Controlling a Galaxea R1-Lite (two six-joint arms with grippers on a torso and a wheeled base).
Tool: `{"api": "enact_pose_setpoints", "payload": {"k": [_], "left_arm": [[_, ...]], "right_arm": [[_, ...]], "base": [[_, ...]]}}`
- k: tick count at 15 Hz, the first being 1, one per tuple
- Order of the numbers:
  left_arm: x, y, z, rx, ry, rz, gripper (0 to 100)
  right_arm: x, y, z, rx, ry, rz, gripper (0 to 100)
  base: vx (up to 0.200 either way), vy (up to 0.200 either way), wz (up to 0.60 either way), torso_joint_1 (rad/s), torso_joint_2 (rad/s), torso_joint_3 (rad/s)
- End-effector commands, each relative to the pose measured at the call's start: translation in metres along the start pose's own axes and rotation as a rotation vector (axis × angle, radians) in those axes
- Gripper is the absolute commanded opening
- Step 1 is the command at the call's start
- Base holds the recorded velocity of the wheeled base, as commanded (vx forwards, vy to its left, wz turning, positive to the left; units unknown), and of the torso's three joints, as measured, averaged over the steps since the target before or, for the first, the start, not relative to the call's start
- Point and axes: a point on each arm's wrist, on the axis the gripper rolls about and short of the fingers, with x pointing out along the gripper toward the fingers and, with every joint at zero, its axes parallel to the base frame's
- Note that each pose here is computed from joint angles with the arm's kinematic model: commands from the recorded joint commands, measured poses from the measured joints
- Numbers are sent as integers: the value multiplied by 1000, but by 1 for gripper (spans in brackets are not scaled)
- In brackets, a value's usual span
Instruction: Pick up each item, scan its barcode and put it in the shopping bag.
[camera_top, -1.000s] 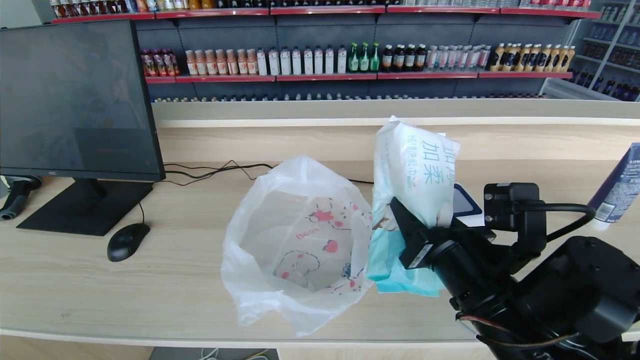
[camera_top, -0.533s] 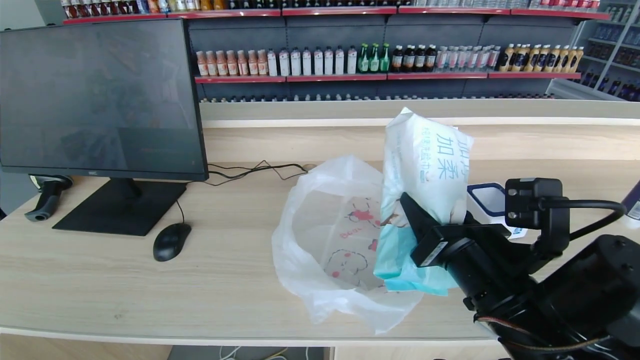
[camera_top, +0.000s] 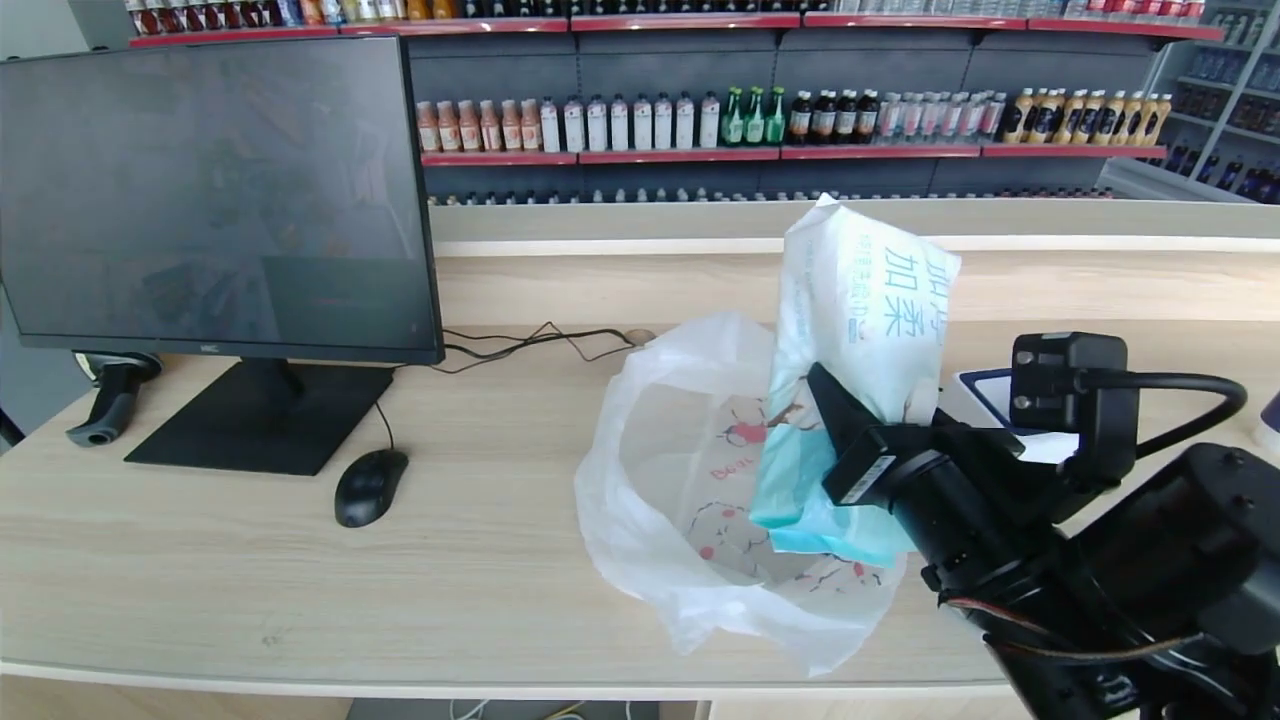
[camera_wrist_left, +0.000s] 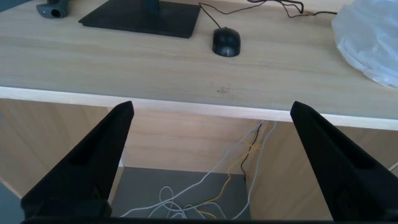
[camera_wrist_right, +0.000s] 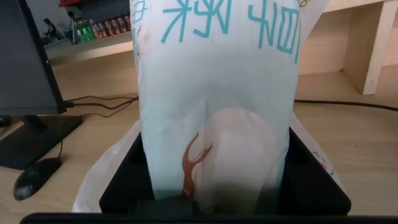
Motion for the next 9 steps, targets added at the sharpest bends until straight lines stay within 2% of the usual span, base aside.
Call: {"api": "enact_pose_setpoints", "payload": {"k": [1,4,9], "left_arm": [[0,0,0,-1,-1,1,100],[0,0,0,-1,-1,1,100],[0,0,0,-2,-4,0,100]], "right_arm": [[7,2,-10,-15,17,-9,0],[14,6,-29,-56,55,-77,0],[27,8,-51,-45,88,-91,0]], "base": [[0,0,0,0,0,0],[0,0,0,0,0,0],[0,0,0,0,0,0]]}}
